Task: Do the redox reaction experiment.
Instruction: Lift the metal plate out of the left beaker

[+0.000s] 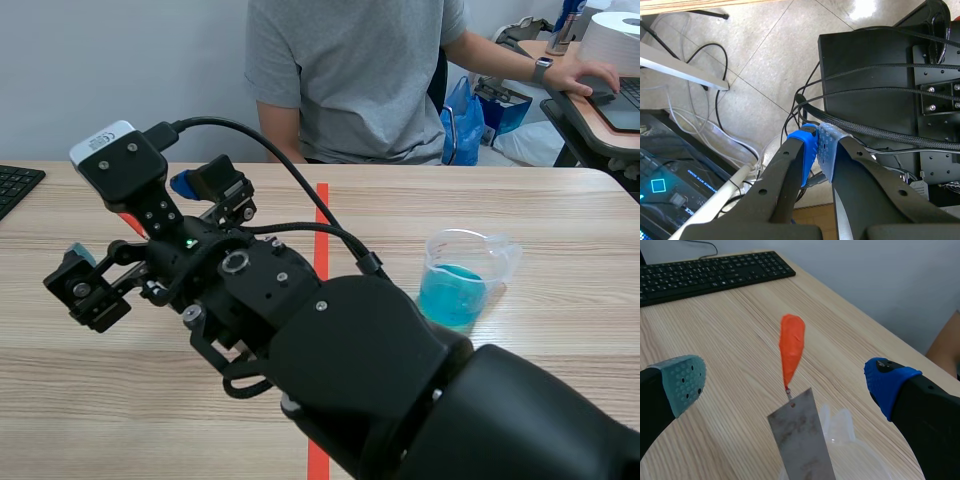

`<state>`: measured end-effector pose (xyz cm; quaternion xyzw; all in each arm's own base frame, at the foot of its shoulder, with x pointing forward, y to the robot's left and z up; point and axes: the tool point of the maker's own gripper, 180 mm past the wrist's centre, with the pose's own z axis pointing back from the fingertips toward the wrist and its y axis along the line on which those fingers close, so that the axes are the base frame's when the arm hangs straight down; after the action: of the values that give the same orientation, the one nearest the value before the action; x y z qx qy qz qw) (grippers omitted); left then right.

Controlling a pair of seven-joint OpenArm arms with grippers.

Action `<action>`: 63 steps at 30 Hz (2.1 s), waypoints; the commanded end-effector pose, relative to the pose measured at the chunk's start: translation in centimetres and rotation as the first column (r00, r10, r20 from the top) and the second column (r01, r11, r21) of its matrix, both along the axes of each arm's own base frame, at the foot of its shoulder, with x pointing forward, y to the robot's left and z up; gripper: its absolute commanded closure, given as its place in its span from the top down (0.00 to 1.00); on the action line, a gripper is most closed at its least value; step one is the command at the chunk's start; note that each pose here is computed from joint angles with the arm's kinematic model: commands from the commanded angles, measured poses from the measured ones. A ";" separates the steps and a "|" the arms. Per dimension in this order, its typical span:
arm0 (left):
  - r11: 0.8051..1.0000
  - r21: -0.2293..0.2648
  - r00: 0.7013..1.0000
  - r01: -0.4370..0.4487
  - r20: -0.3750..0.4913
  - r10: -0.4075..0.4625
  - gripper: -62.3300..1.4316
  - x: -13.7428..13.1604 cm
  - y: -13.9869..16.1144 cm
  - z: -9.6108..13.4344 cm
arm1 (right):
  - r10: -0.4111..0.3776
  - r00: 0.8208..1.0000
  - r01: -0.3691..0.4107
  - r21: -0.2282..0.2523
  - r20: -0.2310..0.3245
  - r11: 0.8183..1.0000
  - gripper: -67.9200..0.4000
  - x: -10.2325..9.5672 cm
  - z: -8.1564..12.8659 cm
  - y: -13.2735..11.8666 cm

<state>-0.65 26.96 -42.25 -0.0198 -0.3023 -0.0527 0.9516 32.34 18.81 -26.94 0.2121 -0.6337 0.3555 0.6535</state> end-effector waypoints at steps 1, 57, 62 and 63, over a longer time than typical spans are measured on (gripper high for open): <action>1.000 -0.005 1.000 -0.002 0.005 0.002 0.05 -0.2 -0.2 0.3 | 0.017 0.998 -0.021 0.065 0.054 0.998 1.00 0.7 3.2 1.3; 0.999 -0.039 1.000 -0.019 0.006 0.019 0.05 -0.5 -1.1 0.2 | 0.141 0.989 -0.135 0.116 -0.046 0.984 0.71 3.3 2.8 2.2; 0.999 -0.039 1.000 -0.019 0.006 0.019 0.05 -0.5 -1.1 0.2 | 0.219 0.973 -0.210 0.112 -0.077 0.971 0.71 1.9 2.0 3.2; 0.999 -0.039 1.000 -0.019 0.006 0.019 0.05 -0.5 -1.1 0.2 | 0.224 0.972 -0.216 0.107 -0.075 0.971 0.70 1.8 2.0 3.3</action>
<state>-1.21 25.86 -42.46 -0.0343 -0.3014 -0.0372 0.9521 34.06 20.44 -27.87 0.3104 -0.5722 0.3912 0.6505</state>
